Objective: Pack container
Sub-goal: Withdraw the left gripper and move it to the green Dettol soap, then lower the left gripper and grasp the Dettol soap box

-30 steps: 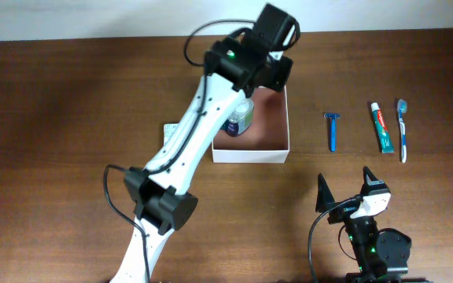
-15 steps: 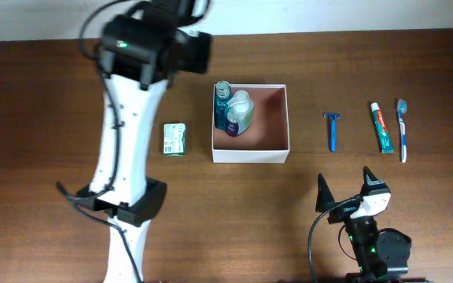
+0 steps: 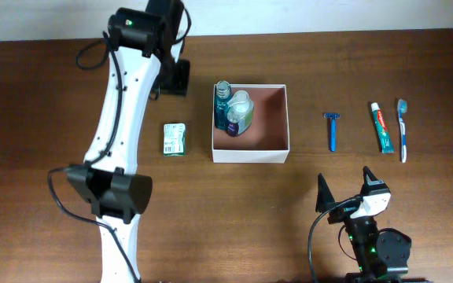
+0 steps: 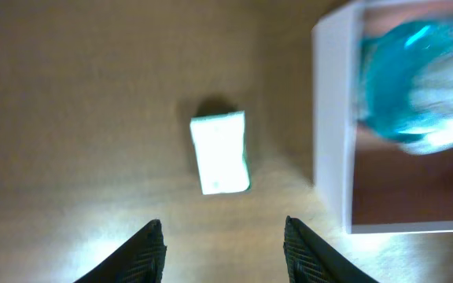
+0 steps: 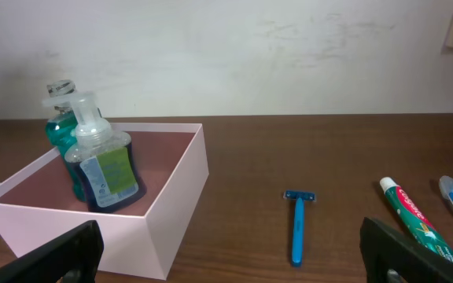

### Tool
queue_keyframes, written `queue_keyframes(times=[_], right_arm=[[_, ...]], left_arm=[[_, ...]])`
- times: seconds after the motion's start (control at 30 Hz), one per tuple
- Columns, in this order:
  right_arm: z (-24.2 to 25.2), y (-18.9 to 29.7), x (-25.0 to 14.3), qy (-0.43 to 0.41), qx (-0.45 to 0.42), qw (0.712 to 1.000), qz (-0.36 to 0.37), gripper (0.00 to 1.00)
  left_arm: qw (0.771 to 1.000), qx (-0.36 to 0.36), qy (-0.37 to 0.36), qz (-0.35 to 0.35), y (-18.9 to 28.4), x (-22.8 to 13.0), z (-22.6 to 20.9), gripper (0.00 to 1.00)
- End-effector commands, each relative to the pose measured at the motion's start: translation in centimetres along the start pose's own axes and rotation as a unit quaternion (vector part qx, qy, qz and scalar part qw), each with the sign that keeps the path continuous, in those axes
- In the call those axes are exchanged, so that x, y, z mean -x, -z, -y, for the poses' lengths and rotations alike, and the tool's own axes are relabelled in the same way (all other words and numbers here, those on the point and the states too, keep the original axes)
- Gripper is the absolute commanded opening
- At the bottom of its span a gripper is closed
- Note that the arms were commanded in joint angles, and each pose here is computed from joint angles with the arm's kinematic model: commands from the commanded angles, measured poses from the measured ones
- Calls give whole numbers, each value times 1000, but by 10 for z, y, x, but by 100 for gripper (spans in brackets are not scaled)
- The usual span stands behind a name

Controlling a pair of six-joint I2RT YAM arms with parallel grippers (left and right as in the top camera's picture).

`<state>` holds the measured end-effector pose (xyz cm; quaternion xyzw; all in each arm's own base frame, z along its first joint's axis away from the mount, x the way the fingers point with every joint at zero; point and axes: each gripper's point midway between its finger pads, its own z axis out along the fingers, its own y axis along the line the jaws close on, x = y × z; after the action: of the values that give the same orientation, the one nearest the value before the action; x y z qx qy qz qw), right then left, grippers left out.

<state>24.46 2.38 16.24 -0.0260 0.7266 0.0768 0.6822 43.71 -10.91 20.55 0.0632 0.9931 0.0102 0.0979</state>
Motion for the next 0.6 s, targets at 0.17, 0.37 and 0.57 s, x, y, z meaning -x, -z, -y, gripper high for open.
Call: queue_keyframes(times=[0.17,0.37,0.57], right_arm=[[0,0,-2,3,2,1000,-1,99],[0,0,-2,3,2,1000,-1,99],[0,0,-2,3,2,1000,-2,99]], left_arm=[[993,-26,18,-116,-83,-40,-6,50],[987,-42,20,-156,-128,-65,1,56],[986,-41,21,-162,-152,-74,1,59]])
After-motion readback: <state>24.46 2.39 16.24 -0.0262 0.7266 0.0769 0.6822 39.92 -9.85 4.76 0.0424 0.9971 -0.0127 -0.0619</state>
